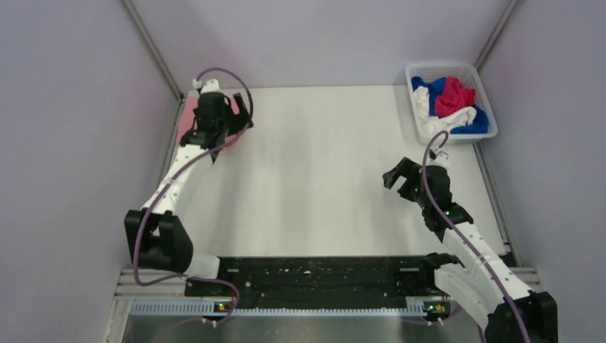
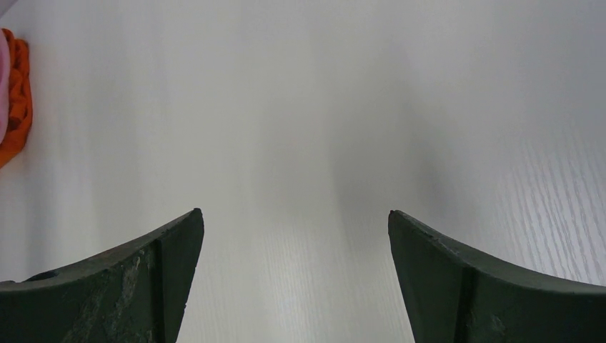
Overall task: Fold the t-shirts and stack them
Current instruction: Reset both arms
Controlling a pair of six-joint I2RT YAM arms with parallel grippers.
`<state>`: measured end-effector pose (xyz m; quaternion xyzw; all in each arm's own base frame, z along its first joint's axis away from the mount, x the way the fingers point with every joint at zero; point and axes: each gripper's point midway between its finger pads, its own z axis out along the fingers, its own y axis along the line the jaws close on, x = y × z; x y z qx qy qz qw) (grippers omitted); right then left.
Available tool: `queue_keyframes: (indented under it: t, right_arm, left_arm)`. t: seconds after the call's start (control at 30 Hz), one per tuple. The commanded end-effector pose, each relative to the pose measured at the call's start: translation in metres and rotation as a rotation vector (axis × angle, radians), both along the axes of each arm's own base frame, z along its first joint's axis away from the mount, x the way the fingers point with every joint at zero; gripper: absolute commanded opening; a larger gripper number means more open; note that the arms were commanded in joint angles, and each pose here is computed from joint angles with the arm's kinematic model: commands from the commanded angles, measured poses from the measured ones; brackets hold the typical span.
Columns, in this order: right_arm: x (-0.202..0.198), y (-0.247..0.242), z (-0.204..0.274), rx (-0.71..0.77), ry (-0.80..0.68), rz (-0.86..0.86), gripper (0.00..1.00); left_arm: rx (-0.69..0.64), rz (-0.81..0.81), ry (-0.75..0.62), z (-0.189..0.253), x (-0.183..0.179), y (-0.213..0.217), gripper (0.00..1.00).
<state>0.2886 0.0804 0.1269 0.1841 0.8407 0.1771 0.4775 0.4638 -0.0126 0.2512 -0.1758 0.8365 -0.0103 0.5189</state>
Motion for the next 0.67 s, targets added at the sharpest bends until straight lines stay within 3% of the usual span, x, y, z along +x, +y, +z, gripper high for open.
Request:
queue_keyframes:
  t: [0.0, 0.1, 0.2, 0.33, 0.63]
  right_arm:
    - [-0.025, -0.007, -0.014, 0.016, 0.045, -0.035, 0.99]
    - [-0.030, -0.010, -0.011, 0.031, 0.019, -0.049, 0.99]
    - [-0.031, -0.013, -0.006, 0.049, -0.023, -0.077, 0.99]
    - [-0.032, -0.015, -0.006, 0.067, -0.048, -0.095, 0.99]
    - [-0.031, -0.013, 0.003, 0.063, -0.111, -0.069, 0.99]
  left_arm:
    - [-0.197, -0.263, 0.048, -0.066, -0.068, -0.082, 0.99]
    - [-0.196, -0.255, 0.074, -0.102, -0.117, -0.092, 0.99]
    - [-0.276, -0.376, 0.057, -0.124, -0.152, -0.111, 0.99]
    - [-0.291, -0.378, -0.047, -0.109, -0.153, -0.109, 0.99]
    - [-0.265, -0.356, -0.020, -0.104, -0.159, -0.102, 0.99]
